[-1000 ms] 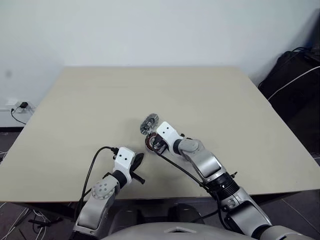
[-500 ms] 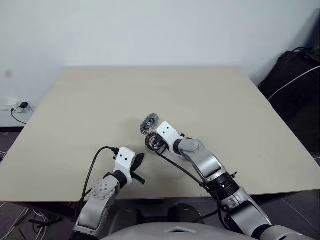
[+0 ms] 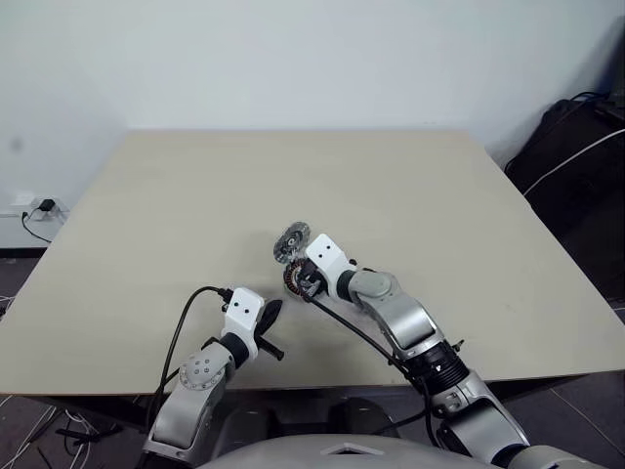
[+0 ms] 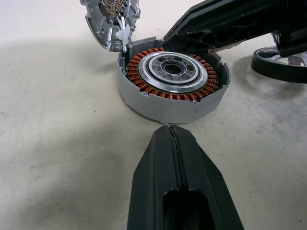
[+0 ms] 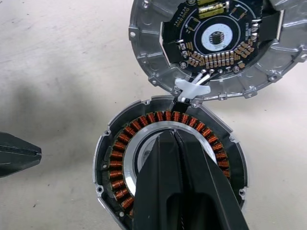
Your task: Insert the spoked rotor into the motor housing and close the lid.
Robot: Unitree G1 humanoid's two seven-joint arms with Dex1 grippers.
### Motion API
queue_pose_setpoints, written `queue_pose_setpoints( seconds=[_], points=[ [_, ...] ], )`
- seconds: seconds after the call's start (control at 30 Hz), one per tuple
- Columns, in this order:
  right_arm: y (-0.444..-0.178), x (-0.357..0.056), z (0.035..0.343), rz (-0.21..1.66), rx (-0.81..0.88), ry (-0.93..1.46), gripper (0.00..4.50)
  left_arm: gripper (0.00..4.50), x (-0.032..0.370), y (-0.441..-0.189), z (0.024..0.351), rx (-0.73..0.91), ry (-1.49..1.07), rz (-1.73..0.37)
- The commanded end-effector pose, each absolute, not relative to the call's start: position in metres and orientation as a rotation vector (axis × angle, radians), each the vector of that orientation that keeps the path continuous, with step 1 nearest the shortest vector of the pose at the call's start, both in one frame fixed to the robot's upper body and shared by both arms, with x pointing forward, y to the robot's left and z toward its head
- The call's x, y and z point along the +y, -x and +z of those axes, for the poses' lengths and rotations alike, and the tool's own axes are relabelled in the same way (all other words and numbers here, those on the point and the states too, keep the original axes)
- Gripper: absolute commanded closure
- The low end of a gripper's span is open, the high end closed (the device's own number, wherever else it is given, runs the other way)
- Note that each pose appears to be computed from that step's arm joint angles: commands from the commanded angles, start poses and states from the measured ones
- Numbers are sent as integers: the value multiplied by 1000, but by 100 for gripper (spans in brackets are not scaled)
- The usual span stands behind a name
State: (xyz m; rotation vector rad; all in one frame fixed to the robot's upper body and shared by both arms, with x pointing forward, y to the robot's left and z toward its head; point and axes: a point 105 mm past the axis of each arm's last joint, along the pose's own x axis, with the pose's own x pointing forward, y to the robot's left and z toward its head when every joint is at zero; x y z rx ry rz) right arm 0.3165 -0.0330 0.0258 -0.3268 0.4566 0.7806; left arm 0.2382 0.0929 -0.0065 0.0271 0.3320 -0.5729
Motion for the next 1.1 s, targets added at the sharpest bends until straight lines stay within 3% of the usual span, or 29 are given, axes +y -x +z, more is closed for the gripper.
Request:
queue_pose_setpoints(
  seconds=[0.03, 0.23, 0.43, 0.6, 0.67, 0.9, 1.1],
  points=[
    [-325, -39, 55, 744, 331, 300, 445, 450, 89, -242, 2, 297, -31, -582],
    [-319, -96, 72, 586, 299, 258, 445, 450, 92, -240, 2, 303, -35, -584],
    [-297, -168, 80, 372, 325, 158, 445, 450, 92, -238, 0, 315, -33, -589],
    [-271, -202, 68, 240, 396, -9, 328, 450, 90, -239, 0, 324, -34, -612],
    [-262, -208, 56, 186, 448, -90, 247, 450, 89, -240, 0, 326, -36, -618],
    [-242, -203, 34, 84, 588, -437, 33, 450, 90, -239, -2, 337, -37, -624],
    [-243, -201, 38, 56, 584, -688, 33, 450, 91, -236, -6, 348, -32, -621]
  ],
)
